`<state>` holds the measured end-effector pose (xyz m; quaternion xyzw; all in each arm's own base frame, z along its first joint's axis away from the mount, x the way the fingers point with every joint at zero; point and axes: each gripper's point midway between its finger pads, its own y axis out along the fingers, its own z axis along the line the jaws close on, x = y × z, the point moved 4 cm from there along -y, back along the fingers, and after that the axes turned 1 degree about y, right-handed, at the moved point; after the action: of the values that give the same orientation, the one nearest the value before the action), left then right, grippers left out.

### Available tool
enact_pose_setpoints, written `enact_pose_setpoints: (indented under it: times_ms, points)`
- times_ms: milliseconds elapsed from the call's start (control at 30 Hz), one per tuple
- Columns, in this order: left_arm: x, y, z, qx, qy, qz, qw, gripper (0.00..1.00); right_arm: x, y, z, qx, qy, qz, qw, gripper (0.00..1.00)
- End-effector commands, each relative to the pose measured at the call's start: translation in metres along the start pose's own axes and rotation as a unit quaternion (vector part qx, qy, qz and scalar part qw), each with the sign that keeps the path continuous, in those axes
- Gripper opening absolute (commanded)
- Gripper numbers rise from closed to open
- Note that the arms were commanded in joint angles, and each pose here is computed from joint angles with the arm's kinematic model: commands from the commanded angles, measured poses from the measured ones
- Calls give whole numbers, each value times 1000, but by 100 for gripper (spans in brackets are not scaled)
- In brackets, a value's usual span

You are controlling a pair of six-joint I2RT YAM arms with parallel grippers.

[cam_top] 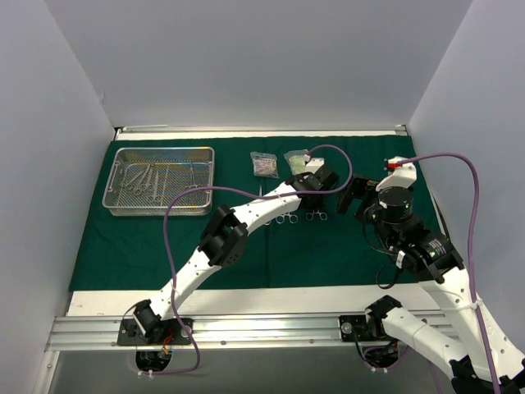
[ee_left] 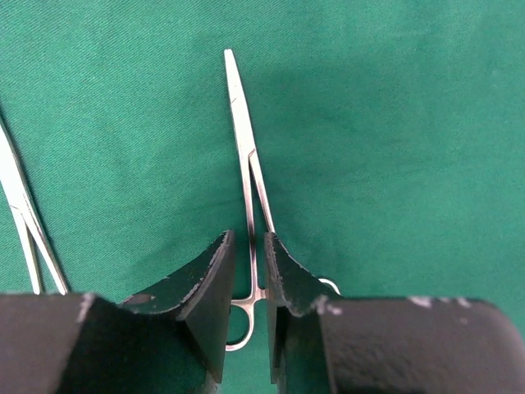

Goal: Open and lay out the surgical kit
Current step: Place the medical item in the surgical kit, then pick up the medical item from the container.

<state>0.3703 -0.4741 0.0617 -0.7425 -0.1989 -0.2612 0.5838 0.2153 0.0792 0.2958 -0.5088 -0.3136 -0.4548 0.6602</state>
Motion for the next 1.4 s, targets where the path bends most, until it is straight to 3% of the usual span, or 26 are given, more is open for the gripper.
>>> enact_pose_setpoints:
  times_ms: [0, 233, 500, 600, 800, 967, 1100, 1367]
  points:
    - [20, -25, -6, -13, 2, -22, 1000, 30, 2, -1, 0, 5, 0, -7, 1000, 98]
    - [66, -78, 1, -9, 17, -75, 997, 34, 9, -4, 4, 17, 3, -17, 1000, 98]
    - [111, -134, 43, 11, 46, -104, 993, 38, 27, -7, 12, 34, 1, -43, 999, 98]
    - [134, -161, 78, 13, 50, -106, 993, 40, 26, 0, 16, 36, -7, -37, 999, 98]
    - [164, -180, 201, 76, 86, -104, 988, 40, 20, 19, 29, 56, -17, -22, 998, 98]
    - [176, -179, 307, 100, 57, -88, 989, 39, 13, 36, 40, 70, -20, -8, 997, 98]
    - [166, -153, 357, 109, 15, -51, 993, 38, 6, 53, 47, 74, -23, 6, 997, 98]
    - [152, -94, 406, 113, -35, 0, 993, 31, -3, 73, 56, 75, -23, 26, 997, 97]
